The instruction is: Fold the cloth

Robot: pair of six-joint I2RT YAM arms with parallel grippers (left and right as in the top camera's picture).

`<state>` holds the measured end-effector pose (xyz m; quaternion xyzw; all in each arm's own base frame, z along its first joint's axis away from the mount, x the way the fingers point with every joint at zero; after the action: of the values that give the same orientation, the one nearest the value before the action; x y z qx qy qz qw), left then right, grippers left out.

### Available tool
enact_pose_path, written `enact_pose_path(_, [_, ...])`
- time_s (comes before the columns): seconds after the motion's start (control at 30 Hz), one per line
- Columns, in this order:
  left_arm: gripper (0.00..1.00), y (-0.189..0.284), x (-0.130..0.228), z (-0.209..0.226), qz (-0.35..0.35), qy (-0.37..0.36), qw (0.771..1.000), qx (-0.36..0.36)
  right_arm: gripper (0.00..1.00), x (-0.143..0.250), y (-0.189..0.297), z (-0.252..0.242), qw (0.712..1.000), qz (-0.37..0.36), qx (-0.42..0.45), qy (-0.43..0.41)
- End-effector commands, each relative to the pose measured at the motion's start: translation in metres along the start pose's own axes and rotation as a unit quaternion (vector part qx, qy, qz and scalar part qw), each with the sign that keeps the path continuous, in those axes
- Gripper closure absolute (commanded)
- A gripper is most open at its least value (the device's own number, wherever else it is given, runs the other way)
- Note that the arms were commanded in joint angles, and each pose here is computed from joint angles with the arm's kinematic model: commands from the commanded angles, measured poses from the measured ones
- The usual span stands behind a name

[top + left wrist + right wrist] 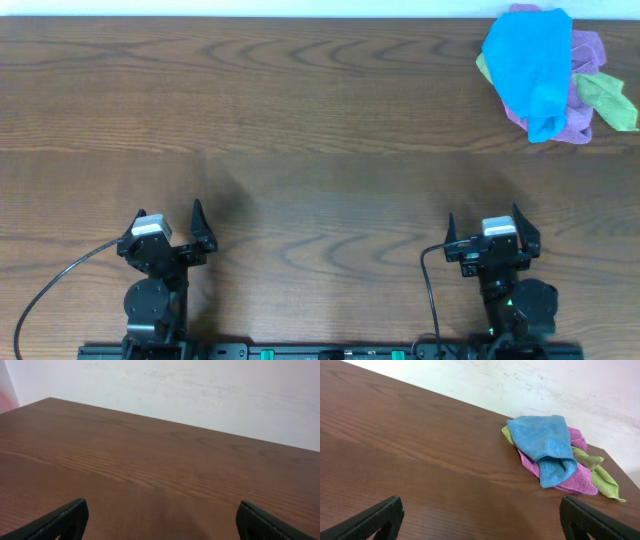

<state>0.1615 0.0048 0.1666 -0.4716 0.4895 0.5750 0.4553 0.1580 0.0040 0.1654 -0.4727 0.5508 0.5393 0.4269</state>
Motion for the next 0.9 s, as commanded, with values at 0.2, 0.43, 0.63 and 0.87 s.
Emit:
enact_pose_path(0.2, [0.05,-0.003,0.015,0.000,0.017,-0.009,1.000,-0.006,0.01,0.004,-0.001,0.000,1.000,0.003,0.001,0.004])
enact_pose_path(0.43, [0.05,-0.003,0.015,0.000,0.017,-0.009,1.000,-0.006,0.01,0.003,-0.001,0.004,1.000,0.000,-0.026,0.000])
enact_pose_path(0.63, [0.05,-0.003,0.015,0.000,0.017,-0.009,1.000,-0.006,0.01,-0.002,0.005,0.030,0.986,-0.020,-0.168,0.002])
enact_pose_path(0.87, [0.05,-0.003,0.015,0.000,0.017,-0.009,1.000,-0.006,0.01,-0.010,0.018,0.055,0.947,-0.050,-0.316,0.012])
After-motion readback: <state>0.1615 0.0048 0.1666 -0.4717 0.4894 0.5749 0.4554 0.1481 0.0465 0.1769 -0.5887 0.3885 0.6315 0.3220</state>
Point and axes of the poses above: each gripper's point midway between its finger pads, its own y axis back along the fingers, its own z axis along the line the jaws close on, x = y × z, the point moved 8 cm from there along y, back along the fingers, and after that the axes turned 13 degrees about -y, right-handed, at the moved point
